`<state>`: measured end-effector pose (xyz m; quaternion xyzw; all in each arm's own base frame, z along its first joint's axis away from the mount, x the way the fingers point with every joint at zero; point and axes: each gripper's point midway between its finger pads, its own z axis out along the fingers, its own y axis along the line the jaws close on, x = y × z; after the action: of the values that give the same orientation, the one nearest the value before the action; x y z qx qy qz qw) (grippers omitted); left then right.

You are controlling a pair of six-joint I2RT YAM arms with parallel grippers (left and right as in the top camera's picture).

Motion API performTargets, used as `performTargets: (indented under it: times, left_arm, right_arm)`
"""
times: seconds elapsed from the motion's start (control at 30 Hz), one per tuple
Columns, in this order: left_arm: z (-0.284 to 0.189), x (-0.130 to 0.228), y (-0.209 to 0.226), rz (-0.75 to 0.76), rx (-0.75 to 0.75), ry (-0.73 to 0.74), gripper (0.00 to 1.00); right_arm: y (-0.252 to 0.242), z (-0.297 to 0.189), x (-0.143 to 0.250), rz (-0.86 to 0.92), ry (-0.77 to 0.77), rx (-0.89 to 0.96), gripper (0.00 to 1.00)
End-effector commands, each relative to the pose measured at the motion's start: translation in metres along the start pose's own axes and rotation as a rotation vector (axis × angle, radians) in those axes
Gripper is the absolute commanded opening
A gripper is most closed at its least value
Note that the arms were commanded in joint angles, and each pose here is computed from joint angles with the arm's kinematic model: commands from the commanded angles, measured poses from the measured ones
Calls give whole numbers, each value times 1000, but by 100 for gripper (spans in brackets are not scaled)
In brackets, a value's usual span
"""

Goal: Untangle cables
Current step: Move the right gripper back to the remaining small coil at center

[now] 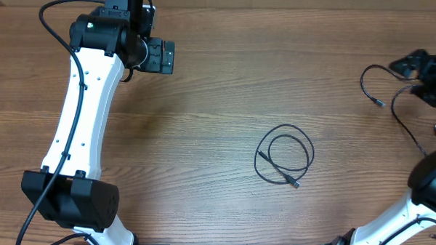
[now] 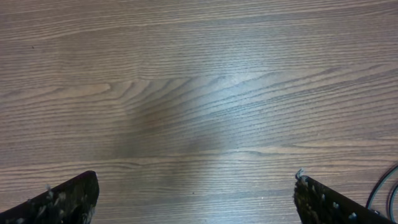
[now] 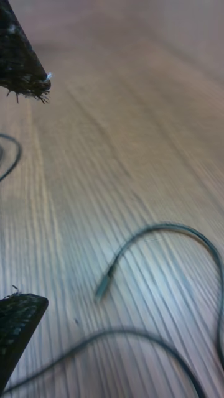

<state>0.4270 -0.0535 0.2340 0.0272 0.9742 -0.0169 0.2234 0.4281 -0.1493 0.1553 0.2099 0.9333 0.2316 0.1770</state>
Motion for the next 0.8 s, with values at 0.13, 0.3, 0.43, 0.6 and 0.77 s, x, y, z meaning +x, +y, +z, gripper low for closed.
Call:
performTargets:
  times: [0.13,0.3,0.43,0.6,0.77]
  left_arm:
    - [0,-3,0,11,10,-5,100]
    - [0,-3,0,11,10,-5,100]
    - [0,-3,0,11,10,-5,100]
    - [0,-3,0,11,10,-5,100]
    - [0,-3,0,11,10,-5,100]
  right_arm:
    - [41,22,32,-245,134,154,100]
    - [70,40,58,-423,239,204,100]
    - [93,48,89,-595,355,175,100]
    - [111,51,118,-675,460,153,100]
    - [123,60,138,-749,518,187,100]
